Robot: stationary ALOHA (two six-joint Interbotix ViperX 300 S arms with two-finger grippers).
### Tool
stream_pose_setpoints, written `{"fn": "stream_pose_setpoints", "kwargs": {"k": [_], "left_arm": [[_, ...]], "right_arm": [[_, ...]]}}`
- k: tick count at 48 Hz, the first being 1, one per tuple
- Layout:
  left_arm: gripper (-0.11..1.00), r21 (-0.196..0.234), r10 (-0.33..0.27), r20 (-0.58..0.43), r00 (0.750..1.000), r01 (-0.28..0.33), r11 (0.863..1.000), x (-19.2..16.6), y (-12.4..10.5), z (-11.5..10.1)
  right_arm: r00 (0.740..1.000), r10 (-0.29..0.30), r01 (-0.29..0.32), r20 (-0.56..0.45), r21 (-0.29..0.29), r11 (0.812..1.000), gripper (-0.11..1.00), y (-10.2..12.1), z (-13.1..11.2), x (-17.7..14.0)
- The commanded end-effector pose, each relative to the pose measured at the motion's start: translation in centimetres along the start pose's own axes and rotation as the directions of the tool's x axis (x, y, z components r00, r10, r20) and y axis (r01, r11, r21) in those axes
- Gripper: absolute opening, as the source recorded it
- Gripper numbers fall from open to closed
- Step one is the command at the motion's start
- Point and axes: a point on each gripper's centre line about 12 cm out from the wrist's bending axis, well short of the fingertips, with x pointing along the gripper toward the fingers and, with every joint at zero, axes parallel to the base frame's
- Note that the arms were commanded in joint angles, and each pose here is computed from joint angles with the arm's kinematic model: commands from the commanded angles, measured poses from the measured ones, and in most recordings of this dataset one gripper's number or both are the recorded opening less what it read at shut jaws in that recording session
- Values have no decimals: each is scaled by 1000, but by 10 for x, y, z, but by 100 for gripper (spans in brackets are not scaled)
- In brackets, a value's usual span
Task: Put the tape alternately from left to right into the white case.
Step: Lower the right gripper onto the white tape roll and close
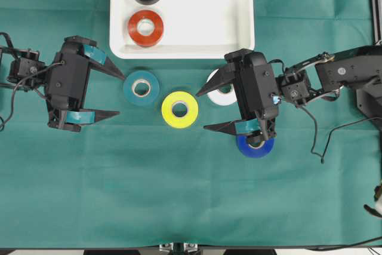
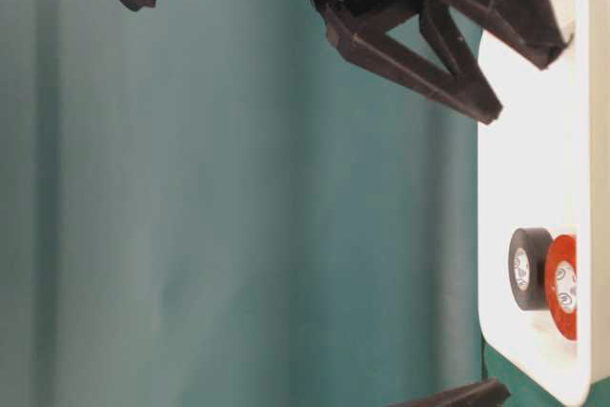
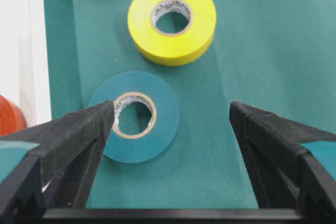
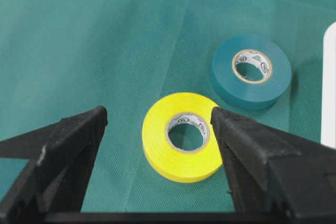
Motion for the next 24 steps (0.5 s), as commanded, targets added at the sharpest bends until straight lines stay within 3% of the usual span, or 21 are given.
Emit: {"fn": "stream_pose_setpoints", "kwargs": {"k": [1,15,24], "left_arm": [[68,-2,2,32,999,-2,1000,-3,0,8],[68,-3,1,31,1000,-1,1000,-3,0,8],[68,-5,-1,26,1000,1,1000,-2,-1,7]], "right_arm": [[1000,6,-6,19,0,1000,84,2,6,-1],[1000,5,-5,7,6,1000,84,2,1,-2],[1000,-6,6,-19,44,999,84,0,-6,-3]]}}
